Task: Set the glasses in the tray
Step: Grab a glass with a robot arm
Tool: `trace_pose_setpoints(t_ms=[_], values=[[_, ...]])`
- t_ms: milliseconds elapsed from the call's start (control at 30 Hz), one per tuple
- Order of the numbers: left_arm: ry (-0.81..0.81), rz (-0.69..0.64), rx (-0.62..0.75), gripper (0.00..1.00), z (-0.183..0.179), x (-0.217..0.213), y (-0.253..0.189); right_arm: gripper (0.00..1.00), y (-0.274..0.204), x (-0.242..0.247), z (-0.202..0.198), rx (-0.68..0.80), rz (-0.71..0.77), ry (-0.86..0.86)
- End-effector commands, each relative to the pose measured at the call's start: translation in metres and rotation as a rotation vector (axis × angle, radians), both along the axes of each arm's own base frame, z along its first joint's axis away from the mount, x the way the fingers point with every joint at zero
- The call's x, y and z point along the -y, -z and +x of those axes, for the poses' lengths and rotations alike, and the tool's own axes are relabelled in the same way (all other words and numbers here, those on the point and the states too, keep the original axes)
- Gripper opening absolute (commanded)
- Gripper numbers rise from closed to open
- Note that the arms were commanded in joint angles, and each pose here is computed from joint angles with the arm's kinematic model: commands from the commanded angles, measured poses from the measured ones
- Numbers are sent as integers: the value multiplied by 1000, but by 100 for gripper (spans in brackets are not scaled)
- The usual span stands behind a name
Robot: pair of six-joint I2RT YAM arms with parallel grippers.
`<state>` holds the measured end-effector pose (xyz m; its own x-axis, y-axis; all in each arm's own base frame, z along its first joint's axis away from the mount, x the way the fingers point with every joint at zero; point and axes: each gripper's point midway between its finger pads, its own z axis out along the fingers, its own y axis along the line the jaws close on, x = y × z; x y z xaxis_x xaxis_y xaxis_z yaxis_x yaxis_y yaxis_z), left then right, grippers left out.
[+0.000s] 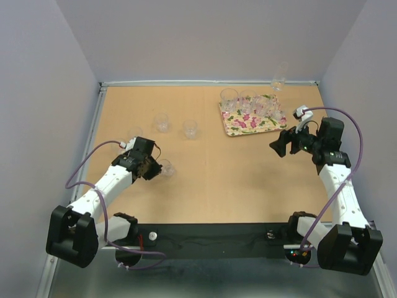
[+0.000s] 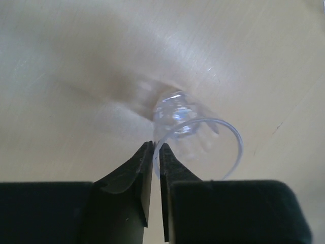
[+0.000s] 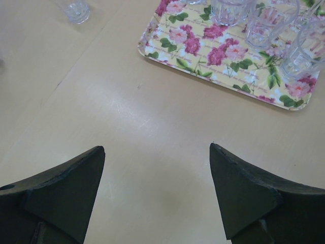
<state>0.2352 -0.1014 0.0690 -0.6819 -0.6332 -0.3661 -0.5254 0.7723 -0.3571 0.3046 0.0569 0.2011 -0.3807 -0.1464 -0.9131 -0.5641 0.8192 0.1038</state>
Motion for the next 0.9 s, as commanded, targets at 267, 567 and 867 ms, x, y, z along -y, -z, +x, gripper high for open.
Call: trace_pose_setpoints(t_ms=[267, 567, 867], values=[[102, -77, 150, 0, 19, 18, -45, 89, -20, 5, 8, 85, -19, 16], [557, -280, 415, 0, 32, 86, -108, 89, -17, 8, 10, 82, -34, 30], [794, -306, 596, 0, 71, 140, -162, 89, -15, 10, 11, 79, -40, 37]])
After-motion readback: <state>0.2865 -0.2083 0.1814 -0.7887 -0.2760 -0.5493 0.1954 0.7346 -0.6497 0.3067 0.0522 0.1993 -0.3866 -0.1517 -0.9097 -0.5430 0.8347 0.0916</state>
